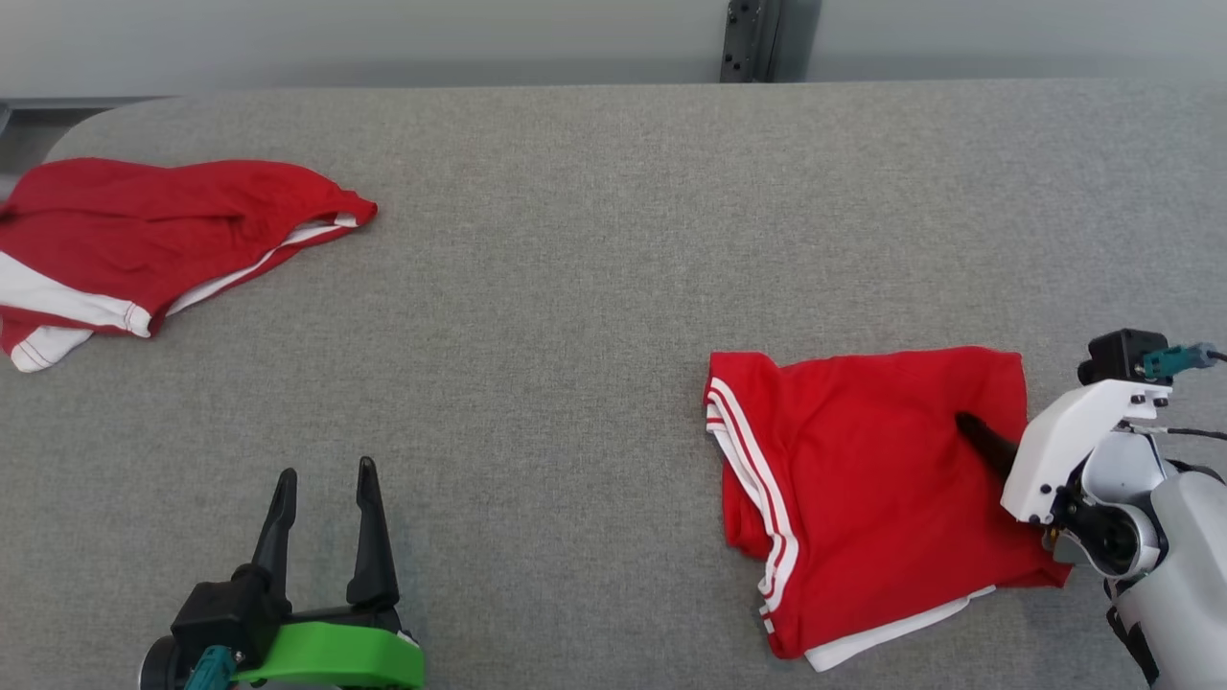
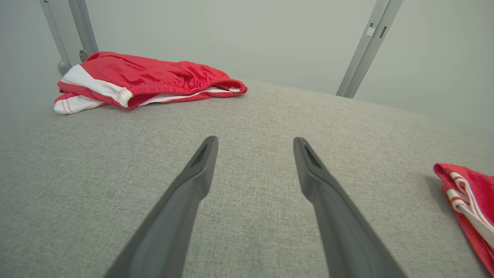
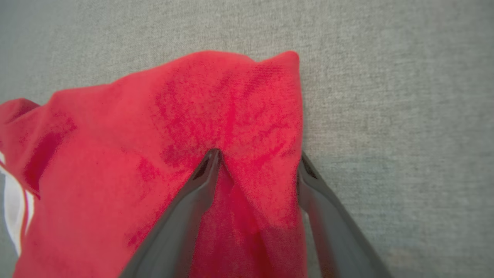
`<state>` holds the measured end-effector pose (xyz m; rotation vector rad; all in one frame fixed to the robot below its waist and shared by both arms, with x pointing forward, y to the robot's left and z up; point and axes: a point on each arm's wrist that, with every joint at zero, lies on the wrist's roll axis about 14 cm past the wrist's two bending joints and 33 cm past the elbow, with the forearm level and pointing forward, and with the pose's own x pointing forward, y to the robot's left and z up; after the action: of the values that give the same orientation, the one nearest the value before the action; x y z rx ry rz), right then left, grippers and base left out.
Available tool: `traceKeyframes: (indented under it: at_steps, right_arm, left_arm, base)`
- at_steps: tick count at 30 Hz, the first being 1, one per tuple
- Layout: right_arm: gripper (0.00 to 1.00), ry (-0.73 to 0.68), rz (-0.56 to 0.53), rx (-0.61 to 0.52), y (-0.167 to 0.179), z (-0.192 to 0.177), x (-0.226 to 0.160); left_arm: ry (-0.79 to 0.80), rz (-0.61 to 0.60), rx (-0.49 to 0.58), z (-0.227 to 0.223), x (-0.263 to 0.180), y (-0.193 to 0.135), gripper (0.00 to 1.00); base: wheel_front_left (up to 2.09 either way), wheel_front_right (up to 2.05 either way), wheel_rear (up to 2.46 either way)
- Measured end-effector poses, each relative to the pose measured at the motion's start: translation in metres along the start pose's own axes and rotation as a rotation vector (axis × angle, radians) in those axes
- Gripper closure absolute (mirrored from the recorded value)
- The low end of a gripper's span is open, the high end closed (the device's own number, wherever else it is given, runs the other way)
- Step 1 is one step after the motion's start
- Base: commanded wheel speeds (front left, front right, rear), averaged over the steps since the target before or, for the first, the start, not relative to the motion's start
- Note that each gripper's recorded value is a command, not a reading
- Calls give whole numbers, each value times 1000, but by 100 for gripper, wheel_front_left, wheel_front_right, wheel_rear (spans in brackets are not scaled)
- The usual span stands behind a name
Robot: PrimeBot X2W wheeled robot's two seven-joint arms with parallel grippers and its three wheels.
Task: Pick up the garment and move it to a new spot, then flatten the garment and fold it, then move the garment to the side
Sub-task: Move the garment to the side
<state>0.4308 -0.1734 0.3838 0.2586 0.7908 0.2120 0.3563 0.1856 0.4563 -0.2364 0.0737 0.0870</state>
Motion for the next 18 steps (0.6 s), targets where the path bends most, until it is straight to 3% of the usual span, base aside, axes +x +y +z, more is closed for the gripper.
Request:
traceKeyframes:
  at_steps: [3,7,14,18]
  right_arm:
    - [100,-10,43,13,8,11,10]
    - [100,-40,28,-18,-9,34,9]
    - [100,-240,-186,-69,-100,114,-24]
    - [100,-309,-313,-85,-148,139,-39]
  left_arm:
    - [6,12,4,-2,6,2,0]
    - [9,-1,12,-4,17,-2,0]
    - [29,-107,38,-18,45,-32,0]
    - [60,-164,41,-32,57,-49,0]
  base:
    - [0,0,0]
    - [0,0,0]
    - [0,0,0]
    - [0,0,0]
